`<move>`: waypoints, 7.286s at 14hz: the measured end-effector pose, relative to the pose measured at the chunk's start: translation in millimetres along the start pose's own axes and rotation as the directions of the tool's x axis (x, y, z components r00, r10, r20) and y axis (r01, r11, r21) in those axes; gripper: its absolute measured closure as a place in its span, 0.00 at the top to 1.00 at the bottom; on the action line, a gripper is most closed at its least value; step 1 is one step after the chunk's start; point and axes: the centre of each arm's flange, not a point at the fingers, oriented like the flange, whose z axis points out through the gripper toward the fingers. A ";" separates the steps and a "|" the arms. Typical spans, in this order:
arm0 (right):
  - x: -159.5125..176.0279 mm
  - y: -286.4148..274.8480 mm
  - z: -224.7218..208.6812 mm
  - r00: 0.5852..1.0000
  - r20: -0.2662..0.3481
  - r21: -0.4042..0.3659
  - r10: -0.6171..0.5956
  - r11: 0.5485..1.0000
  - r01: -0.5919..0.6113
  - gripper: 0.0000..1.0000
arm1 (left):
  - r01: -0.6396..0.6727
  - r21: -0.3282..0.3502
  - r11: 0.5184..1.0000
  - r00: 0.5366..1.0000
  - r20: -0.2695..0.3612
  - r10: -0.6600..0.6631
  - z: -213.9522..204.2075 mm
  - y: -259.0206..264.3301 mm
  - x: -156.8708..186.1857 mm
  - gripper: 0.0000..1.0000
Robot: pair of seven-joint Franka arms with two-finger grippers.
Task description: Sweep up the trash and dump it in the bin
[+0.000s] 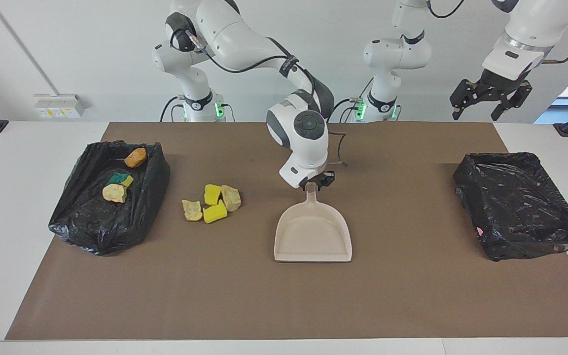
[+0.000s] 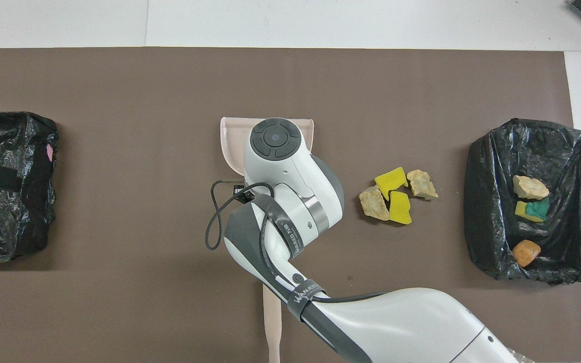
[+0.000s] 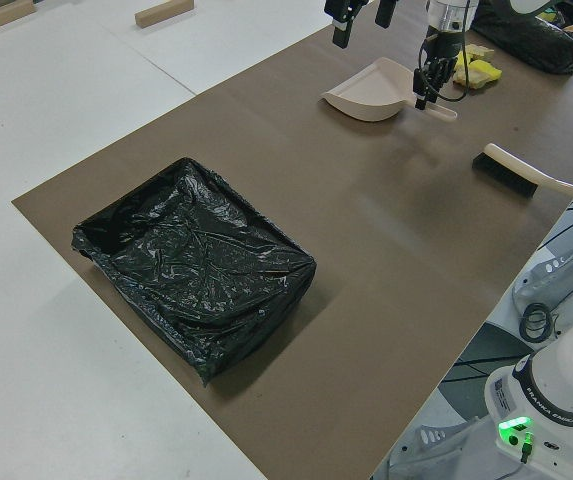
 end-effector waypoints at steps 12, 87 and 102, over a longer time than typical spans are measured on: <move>-164.6 45.7 -90.1 0.984 0.171 -0.030 -0.056 0.998 0.061 1.00 | 0.005 0.007 1.000 1.000 0.000 -0.005 0.0 -3.4 -0.1 1.00; -91.3 246.8 7.1 0.941 0.314 0.096 -0.126 0.990 0.101 0.26 | -0.988 0.022 0.152 0.154 0.177 0.972 271.0 336.1 -19.5 0.32; -74.1 280.7 -86.7 0.965 0.221 -0.101 -0.145 0.980 0.170 0.26 | -0.990 0.015 0.138 0.139 0.186 0.973 280.1 332.2 -34.6 0.32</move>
